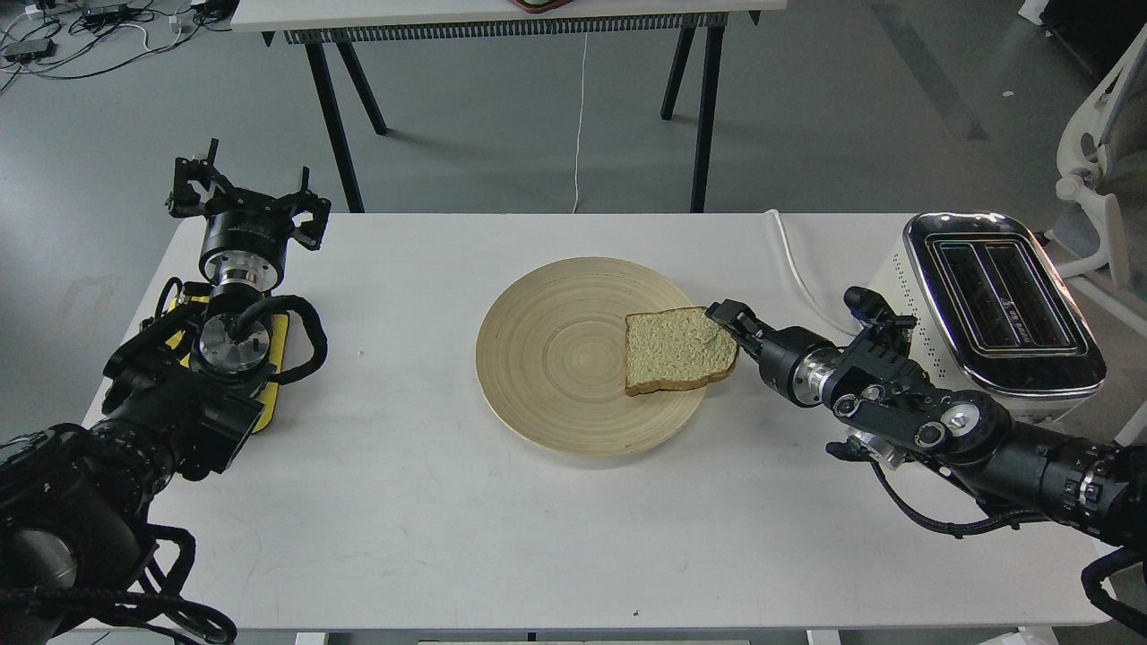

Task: Put bread in toaster with right arm
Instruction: 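Close the right gripper on the bread slice and lift it, then carry the bread slice up and over to above the toaster slot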

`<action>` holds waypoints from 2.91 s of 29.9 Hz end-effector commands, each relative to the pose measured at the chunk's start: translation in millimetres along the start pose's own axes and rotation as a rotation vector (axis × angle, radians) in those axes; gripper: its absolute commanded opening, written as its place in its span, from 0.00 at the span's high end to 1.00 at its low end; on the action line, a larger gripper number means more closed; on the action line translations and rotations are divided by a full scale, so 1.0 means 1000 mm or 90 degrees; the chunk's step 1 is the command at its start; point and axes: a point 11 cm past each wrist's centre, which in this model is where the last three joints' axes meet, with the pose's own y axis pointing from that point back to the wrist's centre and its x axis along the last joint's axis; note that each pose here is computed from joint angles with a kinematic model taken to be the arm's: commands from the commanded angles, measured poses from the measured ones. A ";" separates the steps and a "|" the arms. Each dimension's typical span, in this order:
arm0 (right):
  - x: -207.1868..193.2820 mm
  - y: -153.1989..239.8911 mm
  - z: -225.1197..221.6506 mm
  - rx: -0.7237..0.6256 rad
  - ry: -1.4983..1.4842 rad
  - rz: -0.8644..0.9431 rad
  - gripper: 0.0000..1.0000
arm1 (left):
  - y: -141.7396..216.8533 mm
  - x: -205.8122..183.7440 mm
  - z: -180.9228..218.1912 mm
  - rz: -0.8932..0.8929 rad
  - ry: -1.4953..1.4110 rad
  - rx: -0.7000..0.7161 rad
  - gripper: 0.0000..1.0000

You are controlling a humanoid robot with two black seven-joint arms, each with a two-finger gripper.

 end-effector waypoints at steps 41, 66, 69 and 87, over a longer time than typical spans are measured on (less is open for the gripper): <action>0.167 0.087 -0.135 0.198 0.016 0.146 1.00 | 0.000 0.000 0.000 0.000 0.000 0.000 0.00; 0.293 0.321 -0.071 -0.080 0.331 0.265 1.00 | 0.000 0.000 0.000 0.000 0.000 0.000 0.00; 0.287 0.321 -0.051 -0.112 0.326 0.245 1.00 | 0.000 0.000 0.000 0.000 0.000 0.000 0.00; 0.252 0.276 -0.026 -0.136 0.324 0.148 1.00 | 0.000 0.000 0.000 0.000 0.000 0.000 0.00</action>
